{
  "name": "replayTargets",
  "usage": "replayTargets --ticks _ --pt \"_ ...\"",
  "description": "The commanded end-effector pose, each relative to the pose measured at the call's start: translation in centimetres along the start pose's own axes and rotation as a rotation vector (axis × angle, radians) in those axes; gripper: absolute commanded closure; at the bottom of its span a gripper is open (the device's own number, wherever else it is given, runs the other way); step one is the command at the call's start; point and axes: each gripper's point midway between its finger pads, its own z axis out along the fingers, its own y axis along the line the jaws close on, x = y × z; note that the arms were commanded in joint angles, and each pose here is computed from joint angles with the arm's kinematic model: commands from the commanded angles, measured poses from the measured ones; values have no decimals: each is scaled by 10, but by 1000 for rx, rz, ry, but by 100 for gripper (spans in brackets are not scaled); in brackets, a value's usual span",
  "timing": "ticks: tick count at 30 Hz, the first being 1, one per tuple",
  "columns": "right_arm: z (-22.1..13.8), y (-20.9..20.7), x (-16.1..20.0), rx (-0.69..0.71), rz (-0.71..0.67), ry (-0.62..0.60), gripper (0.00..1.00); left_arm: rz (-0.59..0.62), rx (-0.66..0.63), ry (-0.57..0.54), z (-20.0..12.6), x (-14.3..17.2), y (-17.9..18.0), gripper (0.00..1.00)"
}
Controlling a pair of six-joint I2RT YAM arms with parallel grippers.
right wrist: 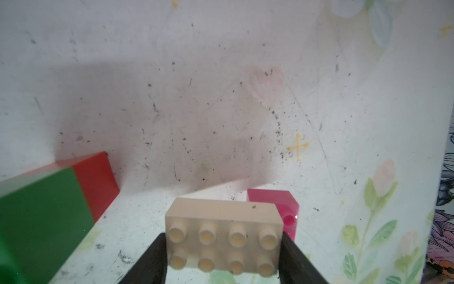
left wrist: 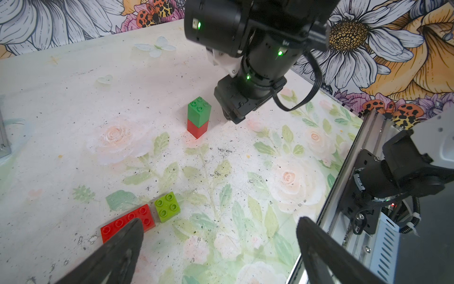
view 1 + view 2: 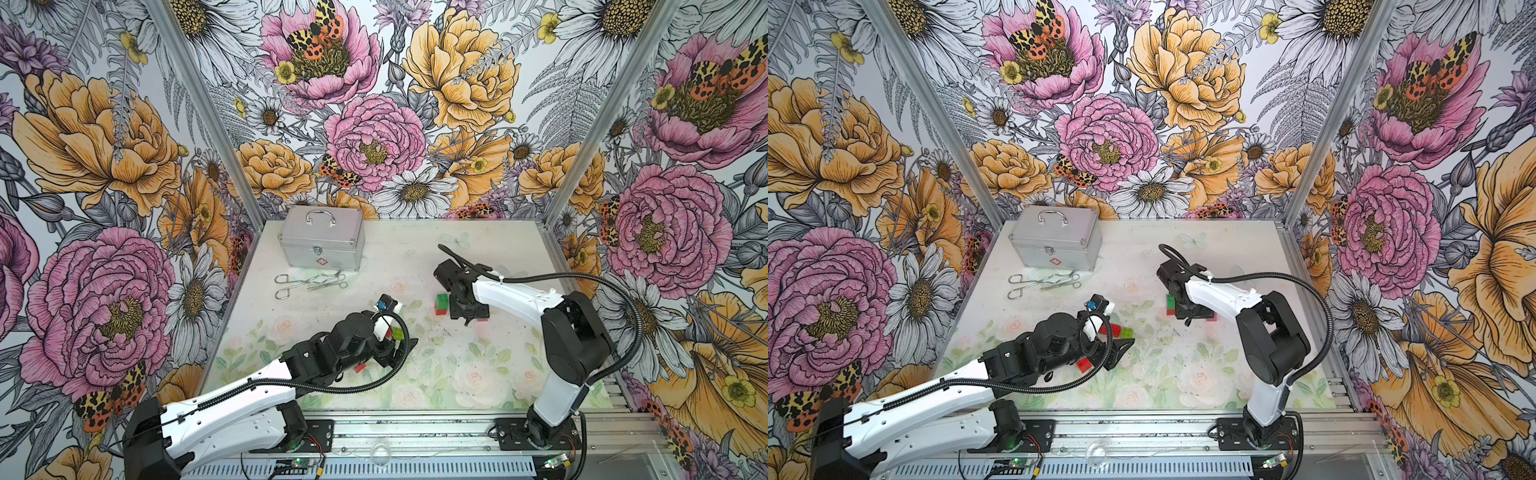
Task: Assemble the letter r with lego
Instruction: Pick up the lego brick from the center of the board, then assemble the lego brick with the lego brick.
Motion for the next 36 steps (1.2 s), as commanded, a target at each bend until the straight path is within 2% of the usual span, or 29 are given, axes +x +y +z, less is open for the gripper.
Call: replayTargets --ticks 1,6,16,36 --pt "-25 -9 -13 -78 16 -40 55 8 -12 -27 -3 -13 -1 1" --pt "-44 -14 -22 -173 20 -62 55 5 -9 -33 -3 -18 -2 1" --pt "-59 12 -38 -311 -37 -68 57 14 12 -13 4 -23 -11 1" --pt "-54 43 -56 -390 -143 -59 59 14 -18 -6 10 -23 -14 1"
